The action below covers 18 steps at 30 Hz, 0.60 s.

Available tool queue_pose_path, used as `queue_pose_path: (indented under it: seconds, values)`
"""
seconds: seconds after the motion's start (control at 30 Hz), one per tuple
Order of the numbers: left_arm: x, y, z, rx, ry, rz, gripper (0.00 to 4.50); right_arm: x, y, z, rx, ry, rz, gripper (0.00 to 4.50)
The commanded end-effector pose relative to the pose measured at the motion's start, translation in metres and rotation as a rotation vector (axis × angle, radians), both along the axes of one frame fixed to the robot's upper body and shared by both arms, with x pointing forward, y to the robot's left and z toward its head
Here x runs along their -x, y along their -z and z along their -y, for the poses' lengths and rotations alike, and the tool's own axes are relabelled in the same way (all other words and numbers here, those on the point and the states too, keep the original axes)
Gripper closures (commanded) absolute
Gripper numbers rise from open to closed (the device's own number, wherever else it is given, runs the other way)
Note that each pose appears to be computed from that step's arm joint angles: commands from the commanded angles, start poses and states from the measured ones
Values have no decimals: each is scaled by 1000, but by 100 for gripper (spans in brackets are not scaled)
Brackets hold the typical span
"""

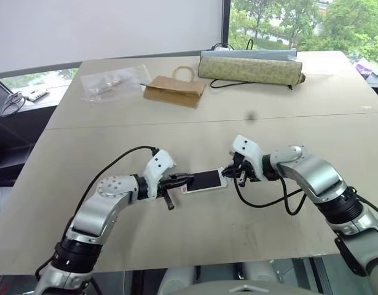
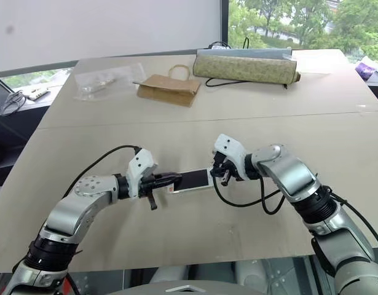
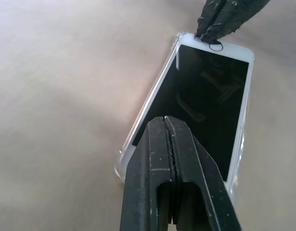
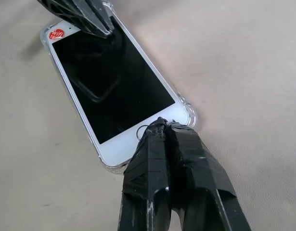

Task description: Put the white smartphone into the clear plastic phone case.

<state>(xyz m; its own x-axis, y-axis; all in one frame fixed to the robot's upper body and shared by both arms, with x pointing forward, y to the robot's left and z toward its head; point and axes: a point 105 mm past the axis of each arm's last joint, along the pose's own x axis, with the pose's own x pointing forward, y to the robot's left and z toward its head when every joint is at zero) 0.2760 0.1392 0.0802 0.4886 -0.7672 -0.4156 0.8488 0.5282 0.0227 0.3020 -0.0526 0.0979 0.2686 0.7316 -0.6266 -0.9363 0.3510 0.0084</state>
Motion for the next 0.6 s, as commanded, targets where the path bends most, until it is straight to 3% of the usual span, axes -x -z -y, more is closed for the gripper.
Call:
queue_pose_path:
  seconds: [0.03, 0.23, 0.43, 0.6]
  values:
    - [11, 24, -11, -53, -33, -112, 450, 9, 34, 3, 80, 1, -109, 444]
    - [14, 24, -14, -63, -44, -112, 450, 6, 43, 2, 104, -11, -89, 444]
    - [21, 16, -10, 10, -30, -127, 450, 2, 2, -6, -73, -38, 16, 444]
    - [27, 22, -19, -18, -28, -158, 450, 5, -6, 4, -74, -35, 45, 444]
